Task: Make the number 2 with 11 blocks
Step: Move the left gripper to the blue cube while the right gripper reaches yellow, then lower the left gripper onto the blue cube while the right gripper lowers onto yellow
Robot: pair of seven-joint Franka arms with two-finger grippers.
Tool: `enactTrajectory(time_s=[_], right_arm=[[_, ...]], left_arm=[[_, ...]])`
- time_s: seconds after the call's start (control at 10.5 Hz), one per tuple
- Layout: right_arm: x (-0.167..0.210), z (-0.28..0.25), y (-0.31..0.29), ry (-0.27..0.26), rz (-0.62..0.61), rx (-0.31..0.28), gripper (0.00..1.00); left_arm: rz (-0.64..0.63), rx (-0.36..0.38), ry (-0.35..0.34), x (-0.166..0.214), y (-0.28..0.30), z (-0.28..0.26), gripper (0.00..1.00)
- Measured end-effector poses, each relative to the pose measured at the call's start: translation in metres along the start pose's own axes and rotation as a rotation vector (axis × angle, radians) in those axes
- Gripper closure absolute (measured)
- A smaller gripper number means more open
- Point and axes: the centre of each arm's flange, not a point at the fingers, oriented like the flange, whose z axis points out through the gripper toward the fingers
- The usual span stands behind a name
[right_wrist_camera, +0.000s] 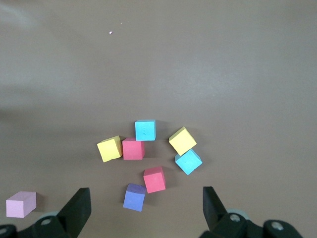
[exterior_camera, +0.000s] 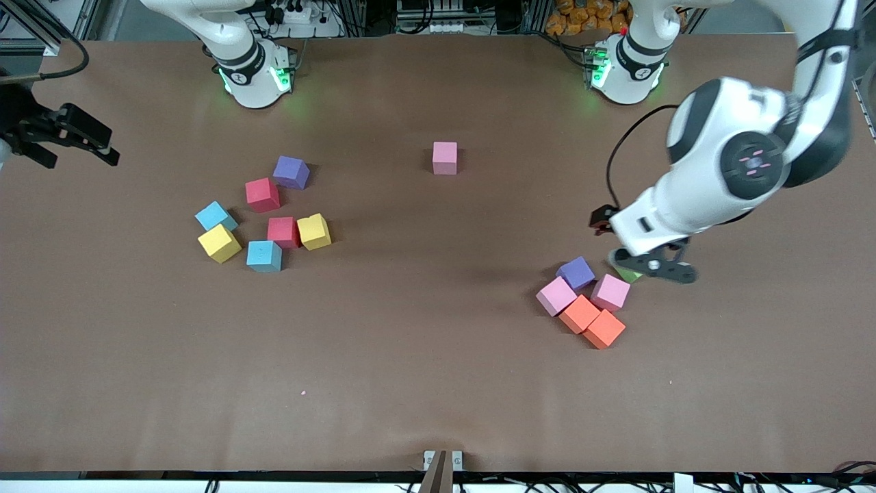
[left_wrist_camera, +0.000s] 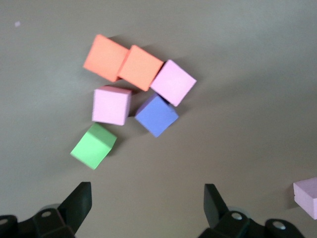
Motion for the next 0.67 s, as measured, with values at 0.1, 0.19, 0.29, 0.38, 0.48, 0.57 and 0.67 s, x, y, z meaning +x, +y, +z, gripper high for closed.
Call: enactTrajectory(time_s=[0.1, 0.19, 0.29, 0.38, 0.48, 0.57, 0.67], right_arm=[[0.002, 0.003, -0.006, -0.005, -0.009, 0.000, 0.00], [0.005, 0.008, -0.011, -0.008, -0.014, 0.000, 0.00], [0.009, 0.014, -0.013, -0.014, -0.016, 0.000, 0.00], [0.014, 0.022, -0.017, -0.022, -0.022, 0.000, 0.00], [0.021, 0.032, -0.022, -0.024, -0.031, 0.001, 0.00], [0.029, 0.041, -0.028, -0.020, -0.040, 0.001, 0.00], [0.037, 0.053, -0.031, -0.019, -0.043, 0.001, 0.00]], left_arm=[[0.074, 0.021, -0.010, 0.007, 0.015, 0.016, 0.00], [0.139, 0.029, -0.026, 0.013, 0.029, 0.035, 0.00], [0.193, 0.028, -0.036, 0.018, 0.034, 0.050, 0.00], [0.236, 0.025, -0.035, 0.020, 0.033, 0.064, 0.00], [0.264, 0.024, -0.025, 0.019, 0.031, 0.076, 0.00], [0.291, 0.026, -0.010, 0.019, 0.032, 0.088, 0.00], [0.319, 0.038, -0.001, 0.017, 0.034, 0.098, 0.00]])
